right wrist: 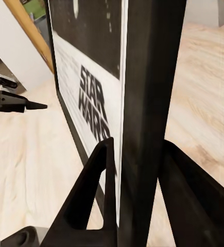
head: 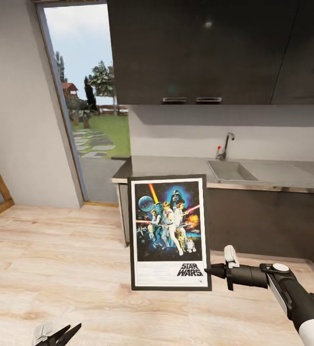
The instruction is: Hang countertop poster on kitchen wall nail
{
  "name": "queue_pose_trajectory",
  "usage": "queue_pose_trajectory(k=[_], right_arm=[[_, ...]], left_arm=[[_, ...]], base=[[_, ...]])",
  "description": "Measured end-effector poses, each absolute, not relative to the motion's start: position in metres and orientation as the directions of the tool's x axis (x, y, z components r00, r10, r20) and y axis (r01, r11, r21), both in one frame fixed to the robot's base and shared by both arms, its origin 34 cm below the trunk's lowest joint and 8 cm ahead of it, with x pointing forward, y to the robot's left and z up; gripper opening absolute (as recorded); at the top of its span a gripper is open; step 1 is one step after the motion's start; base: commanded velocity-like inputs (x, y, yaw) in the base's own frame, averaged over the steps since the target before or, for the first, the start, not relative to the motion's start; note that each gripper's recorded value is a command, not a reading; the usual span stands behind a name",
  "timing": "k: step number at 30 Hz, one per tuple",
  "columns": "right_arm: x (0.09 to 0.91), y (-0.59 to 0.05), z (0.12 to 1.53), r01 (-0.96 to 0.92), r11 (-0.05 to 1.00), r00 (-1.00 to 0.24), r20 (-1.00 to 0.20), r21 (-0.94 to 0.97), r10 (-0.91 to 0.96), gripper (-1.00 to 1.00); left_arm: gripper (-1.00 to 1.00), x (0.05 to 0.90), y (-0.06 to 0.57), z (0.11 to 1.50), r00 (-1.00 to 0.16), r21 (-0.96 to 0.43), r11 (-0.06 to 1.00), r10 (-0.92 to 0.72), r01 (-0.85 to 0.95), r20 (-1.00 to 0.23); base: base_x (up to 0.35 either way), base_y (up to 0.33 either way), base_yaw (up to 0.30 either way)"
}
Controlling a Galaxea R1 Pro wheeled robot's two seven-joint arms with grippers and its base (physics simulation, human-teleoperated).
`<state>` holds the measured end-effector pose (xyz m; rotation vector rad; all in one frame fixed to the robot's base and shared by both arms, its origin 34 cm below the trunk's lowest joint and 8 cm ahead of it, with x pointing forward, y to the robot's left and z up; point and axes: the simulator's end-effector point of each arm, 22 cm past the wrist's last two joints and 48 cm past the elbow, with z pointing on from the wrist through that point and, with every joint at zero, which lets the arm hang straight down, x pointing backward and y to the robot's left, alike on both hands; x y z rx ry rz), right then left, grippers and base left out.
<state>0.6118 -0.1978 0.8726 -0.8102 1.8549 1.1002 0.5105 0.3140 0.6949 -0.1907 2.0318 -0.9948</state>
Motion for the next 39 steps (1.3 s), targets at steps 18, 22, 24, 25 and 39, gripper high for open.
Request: queue_pose_trajectory(k=[18, 22, 24, 25, 39], right_arm=[[0.613, -0.198, 0.872, -0.826, 0.419, -0.463, -0.878, 0.378, -0.119, -1.0], [0.613, -0.198, 0.872, -0.826, 0.419, -0.463, -0.878, 0.378, -0.12, -1.0], [0.613, -0.198, 0.873, -0.825, 0.419, -0.463, -0.878, 0.378, -0.119, -1.0], [0.613, -0.198, 0.875, -0.825, 0.42, -0.463, -0.878, 0.378, -0.119, -1.0], [0.612, -0.199, 0.895, -0.825, 0.419, -0.464, -0.878, 0.38, -0.117, -1.0]], left_arm=[[1.0, 0.511, 0.314, 0.695, -0.632, -0.708, 0.673, -0.458, 0.213, -0.625], [1.0, 0.511, 0.314, 0.696, -0.631, -0.708, 0.673, -0.458, 0.214, -0.626], [1.0, 0.511, 0.314, 0.697, -0.631, -0.708, 0.672, -0.459, 0.214, -0.626], [1.0, 0.511, 0.314, 0.699, -0.631, -0.709, 0.672, -0.458, 0.214, -0.626], [1.0, 0.507, 0.312, 0.716, -0.66, -0.745, 0.644, -0.487, 0.172, -0.572]], base=[[0.0, 0.185, 0.279], [0.0, 0.008, 0.281], [0.0, 0.004, 0.281], [0.0, 0.002, 0.281], [0.0, 0.0, 0.063]])
